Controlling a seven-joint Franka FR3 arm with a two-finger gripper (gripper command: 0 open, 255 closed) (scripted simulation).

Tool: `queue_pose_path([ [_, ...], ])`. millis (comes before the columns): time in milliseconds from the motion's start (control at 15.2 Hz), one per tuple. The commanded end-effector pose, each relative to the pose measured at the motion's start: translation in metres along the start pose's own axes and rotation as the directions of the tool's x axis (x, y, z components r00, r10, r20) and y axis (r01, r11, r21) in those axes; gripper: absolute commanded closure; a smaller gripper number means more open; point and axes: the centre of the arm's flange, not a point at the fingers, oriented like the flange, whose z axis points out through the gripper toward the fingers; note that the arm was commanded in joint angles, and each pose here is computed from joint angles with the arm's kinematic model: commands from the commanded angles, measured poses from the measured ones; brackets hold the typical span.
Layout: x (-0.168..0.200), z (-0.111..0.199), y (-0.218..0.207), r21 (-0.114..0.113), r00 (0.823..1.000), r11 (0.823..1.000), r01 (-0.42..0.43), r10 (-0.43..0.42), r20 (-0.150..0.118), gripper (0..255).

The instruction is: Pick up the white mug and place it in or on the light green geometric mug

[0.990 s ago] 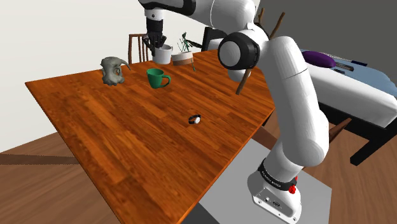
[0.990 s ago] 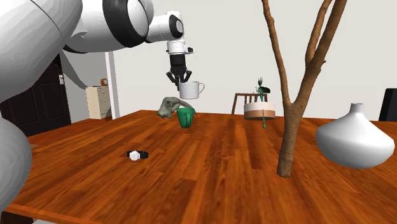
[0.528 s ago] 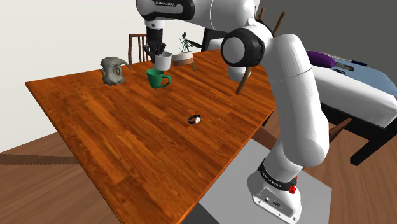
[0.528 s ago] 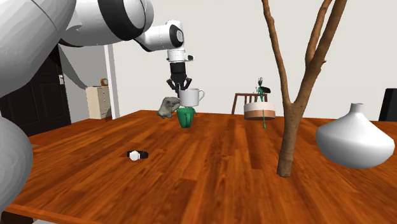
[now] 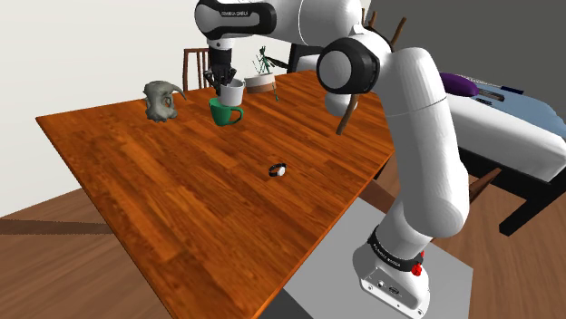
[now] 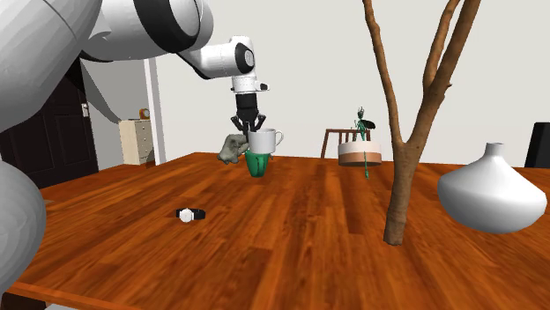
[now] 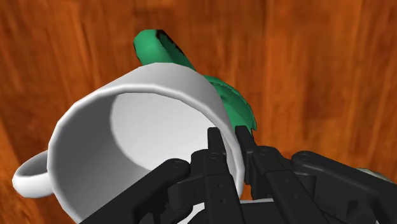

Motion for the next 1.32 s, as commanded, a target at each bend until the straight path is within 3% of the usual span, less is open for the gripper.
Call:
queue_pose_path([
  [0, 0.0, 0.002, 0.0, 0.0, 1.0, 1.0, 0.0, 0.0, 0.003, 255],
  [198, 0.0, 0.002, 0.0, 0.0, 1.0, 1.0, 0.0, 0.0, 0.003, 255],
  [264, 0.0, 0.002, 0.0, 0.0, 1.0, 1.0, 0.0, 0.0, 0.003, 0],
  [594, 0.0, 0.002, 0.0, 0.0, 1.0, 1.0, 0.0, 0.0, 0.003, 0],
  [858, 0.0, -0.048, 0.0, 0.0, 1.0, 1.0, 0.0, 0.0, 0.003, 0],
  [1254, 0.0, -0.048, 0.0, 0.0, 1.0, 1.0, 0.0, 0.0, 0.003, 0],
])
